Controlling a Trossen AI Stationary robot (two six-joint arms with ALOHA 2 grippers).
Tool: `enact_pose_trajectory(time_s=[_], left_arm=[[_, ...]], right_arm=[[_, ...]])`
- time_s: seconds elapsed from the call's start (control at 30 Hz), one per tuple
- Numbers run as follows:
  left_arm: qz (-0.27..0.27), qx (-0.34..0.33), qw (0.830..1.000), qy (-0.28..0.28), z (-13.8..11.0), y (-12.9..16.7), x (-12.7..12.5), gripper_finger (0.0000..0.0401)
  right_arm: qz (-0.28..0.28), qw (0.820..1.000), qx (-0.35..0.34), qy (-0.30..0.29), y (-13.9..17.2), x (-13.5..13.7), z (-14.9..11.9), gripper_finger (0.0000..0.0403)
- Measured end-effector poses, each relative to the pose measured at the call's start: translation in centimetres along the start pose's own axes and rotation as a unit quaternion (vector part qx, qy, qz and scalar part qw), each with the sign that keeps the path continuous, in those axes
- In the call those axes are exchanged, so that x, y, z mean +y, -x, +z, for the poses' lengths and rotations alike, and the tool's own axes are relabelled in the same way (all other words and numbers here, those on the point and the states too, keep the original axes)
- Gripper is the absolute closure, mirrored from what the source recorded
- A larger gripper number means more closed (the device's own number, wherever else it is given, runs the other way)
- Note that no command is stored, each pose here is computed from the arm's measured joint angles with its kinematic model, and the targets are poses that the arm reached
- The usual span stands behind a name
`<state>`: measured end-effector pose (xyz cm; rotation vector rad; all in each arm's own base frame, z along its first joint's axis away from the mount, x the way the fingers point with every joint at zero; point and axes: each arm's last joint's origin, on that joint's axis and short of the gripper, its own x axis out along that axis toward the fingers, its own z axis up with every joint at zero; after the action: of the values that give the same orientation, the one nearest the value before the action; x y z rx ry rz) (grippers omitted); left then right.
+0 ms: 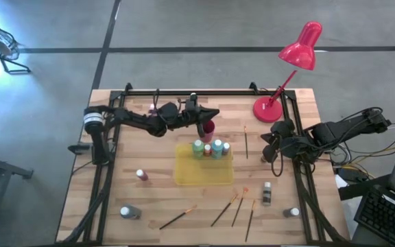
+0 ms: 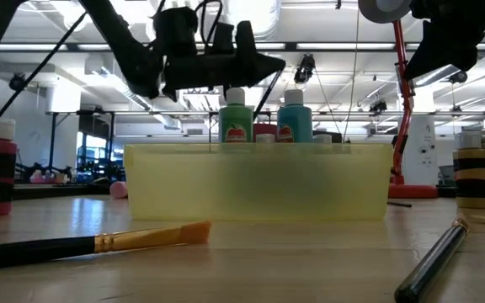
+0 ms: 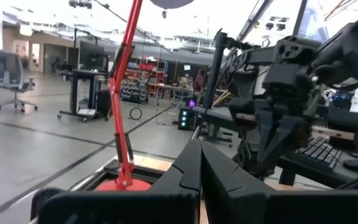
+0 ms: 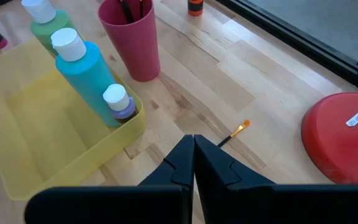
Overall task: Pick & Place Paint Supplies
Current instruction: Put the silver paint brush into the pink cup
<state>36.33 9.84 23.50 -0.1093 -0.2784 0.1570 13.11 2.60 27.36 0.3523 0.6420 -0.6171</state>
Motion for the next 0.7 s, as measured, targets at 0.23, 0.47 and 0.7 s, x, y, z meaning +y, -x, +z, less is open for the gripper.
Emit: enact_pose_trajectory(time_s=[0.23,0.47,0.7], left_arm=[[0.003,0.015,1.0,0.005,-1.1,-0.1,0.2,0.0401],[0.007,0.037,0.999,0.009,-1.8,-0.1,0.3,0.0401],[0.011,0.069,0.997,0.012,-2.4,-0.1,0.2,0.0401]], right_arm=[[0.0,1.0,0.0,0.0,0.0,0.0,0.0,0.0394],[0.0,1.0,0.0,0.0,0.0,0.0,0.0,0.0394],[0.0,1.0,0.0,0.0,0.0,0.0,0.0,0.0394]])
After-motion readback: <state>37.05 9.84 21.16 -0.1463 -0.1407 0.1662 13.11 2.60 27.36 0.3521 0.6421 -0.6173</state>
